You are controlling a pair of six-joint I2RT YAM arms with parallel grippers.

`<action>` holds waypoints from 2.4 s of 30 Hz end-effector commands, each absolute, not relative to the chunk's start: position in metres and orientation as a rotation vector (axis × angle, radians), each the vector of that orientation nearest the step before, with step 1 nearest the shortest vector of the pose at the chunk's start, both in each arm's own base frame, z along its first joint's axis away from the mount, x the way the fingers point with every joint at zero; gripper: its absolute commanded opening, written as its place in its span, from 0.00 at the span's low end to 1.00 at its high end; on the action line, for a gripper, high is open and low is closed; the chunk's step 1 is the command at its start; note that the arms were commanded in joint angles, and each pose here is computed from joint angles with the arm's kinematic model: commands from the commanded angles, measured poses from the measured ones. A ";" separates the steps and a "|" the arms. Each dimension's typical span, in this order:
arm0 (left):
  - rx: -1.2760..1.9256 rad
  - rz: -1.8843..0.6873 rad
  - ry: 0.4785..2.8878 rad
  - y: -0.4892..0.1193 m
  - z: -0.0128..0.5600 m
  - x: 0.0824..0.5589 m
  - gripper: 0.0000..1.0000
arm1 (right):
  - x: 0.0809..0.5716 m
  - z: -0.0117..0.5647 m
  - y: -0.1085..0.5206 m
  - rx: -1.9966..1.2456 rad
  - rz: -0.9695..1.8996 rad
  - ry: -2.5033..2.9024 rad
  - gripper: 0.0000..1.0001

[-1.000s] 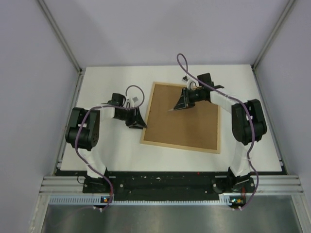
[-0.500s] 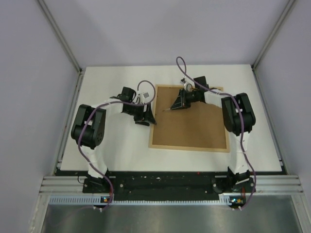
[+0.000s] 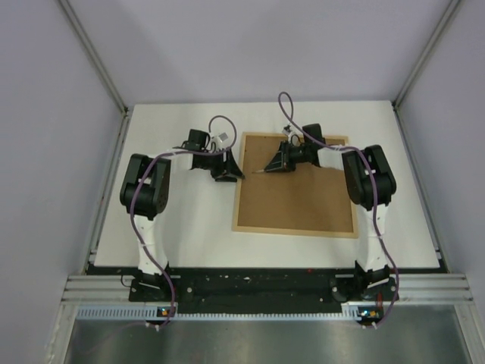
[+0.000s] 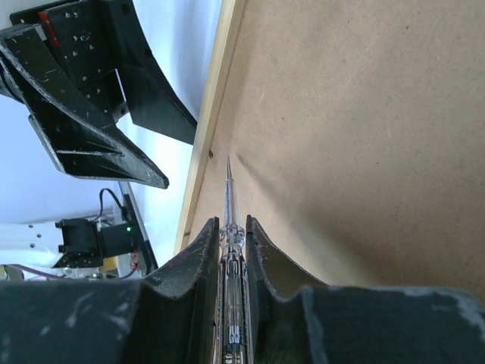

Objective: Take the photo out of the frame
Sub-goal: Release the photo frame item from the photo frame.

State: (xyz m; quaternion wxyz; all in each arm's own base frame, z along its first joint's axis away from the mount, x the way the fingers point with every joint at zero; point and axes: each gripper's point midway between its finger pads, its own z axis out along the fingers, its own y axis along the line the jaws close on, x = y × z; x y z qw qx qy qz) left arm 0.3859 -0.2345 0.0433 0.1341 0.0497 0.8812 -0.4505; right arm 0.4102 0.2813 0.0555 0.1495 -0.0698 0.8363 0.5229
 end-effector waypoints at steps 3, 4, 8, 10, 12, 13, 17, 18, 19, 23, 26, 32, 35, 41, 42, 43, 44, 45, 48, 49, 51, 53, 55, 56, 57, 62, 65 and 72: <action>0.061 -1.234 2.584 -0.232 0.023 0.392 0.56 | 0.418 0.075 0.279 -0.244 1.470 2.328 0.00; 0.052 -1.223 2.593 -0.230 0.020 0.392 0.55 | 0.416 0.072 0.279 -0.242 1.458 2.337 0.00; 0.043 -1.212 2.605 -0.229 0.013 0.393 0.43 | 0.413 0.065 0.281 -0.235 1.452 2.359 0.00; 0.038 -1.208 2.612 -0.229 0.011 0.393 0.40 | 0.411 0.061 0.285 -0.223 1.462 2.381 0.00; 0.039 -1.201 2.611 -0.229 0.011 0.394 0.38 | 0.407 0.056 0.290 -0.212 1.483 2.409 0.00; 0.041 -1.203 2.610 -0.229 0.011 0.393 0.37 | 0.405 0.053 0.292 -0.206 1.499 2.425 0.00; 0.037 -1.196 2.612 -0.227 0.010 0.394 0.31 | 0.399 0.048 0.302 -0.170 1.552 2.466 0.00; 0.037 -1.196 2.610 -0.228 0.010 0.394 0.30 | 0.398 0.047 0.303 -0.155 1.558 2.475 0.00; 0.038 -1.200 2.611 -0.228 0.010 0.393 0.28 | 0.398 0.045 0.303 -0.141 1.565 2.480 0.00; 0.036 -1.205 2.610 -0.228 0.011 0.393 0.23 | 0.396 0.040 0.303 -0.107 1.568 2.504 0.00; 0.032 -1.204 2.610 -0.228 0.010 0.393 0.19 | 0.399 0.036 0.303 -0.075 1.552 2.515 0.00; 0.031 -1.206 2.607 -0.229 0.011 0.394 0.17 | 0.399 0.030 0.308 -0.041 1.533 2.557 0.00; 0.030 -1.208 2.610 -0.229 0.010 0.393 0.16 | 0.397 0.025 0.311 -0.021 1.515 2.593 0.00; 0.031 -1.207 2.603 -0.229 0.012 0.393 0.16 | 0.395 0.016 0.311 0.013 1.476 2.631 0.00; 0.031 -1.207 2.603 -0.229 0.012 0.393 0.16 | 0.395 0.015 0.310 0.016 1.467 2.637 0.00; 0.031 -1.207 2.603 -0.229 0.012 0.394 0.15 | 0.393 0.013 0.308 0.026 1.457 2.650 0.00; 0.028 -1.207 2.605 -0.229 0.012 0.393 0.15 | 0.392 0.013 0.308 0.024 1.452 2.656 0.00; 0.029 -1.203 2.605 -0.229 0.011 0.393 0.15 | 0.391 0.012 0.308 0.023 1.447 2.662 0.00; 0.029 -1.205 2.604 -0.229 0.012 0.394 0.15 | 0.391 0.014 0.306 0.014 1.434 2.667 0.00; 0.029 -1.205 2.607 -0.229 0.011 0.393 0.15 | 0.390 0.014 0.305 0.014 1.431 2.669 0.00; 0.031 -1.204 2.606 -0.229 0.011 0.393 0.15 | 0.390 0.014 0.302 0.009 1.419 2.671 0.00; 0.030 -1.204 2.608 -0.229 0.011 0.392 0.15 | 0.389 0.014 0.300 0.018 1.425 2.674 0.00; 0.031 -1.200 2.608 -0.228 0.010 0.393 0.14 | 0.390 0.014 0.296 0.024 1.420 2.675 0.00; 0.029 -1.200 2.611 -0.228 0.009 0.392 0.14 | 0.389 0.014 0.296 0.019 1.427 2.676 0.00; 0.028 -1.198 2.612 -0.228 0.008 0.392 0.14 | 0.389 0.013 0.294 0.022 1.430 2.677 0.00; 0.025 -1.190 2.613 -0.227 0.007 0.393 0.14 | 0.386 0.013 0.295 0.014 1.451 2.689 0.00; 0.023 -1.190 2.616 -0.227 0.006 0.393 0.14 | 0.385 0.015 0.296 0.009 1.461 2.692 0.00; 0.019 -1.195 2.620 -0.228 0.006 0.392 0.13 | 0.386 0.008 0.294 0.037 1.425 2.713 0.00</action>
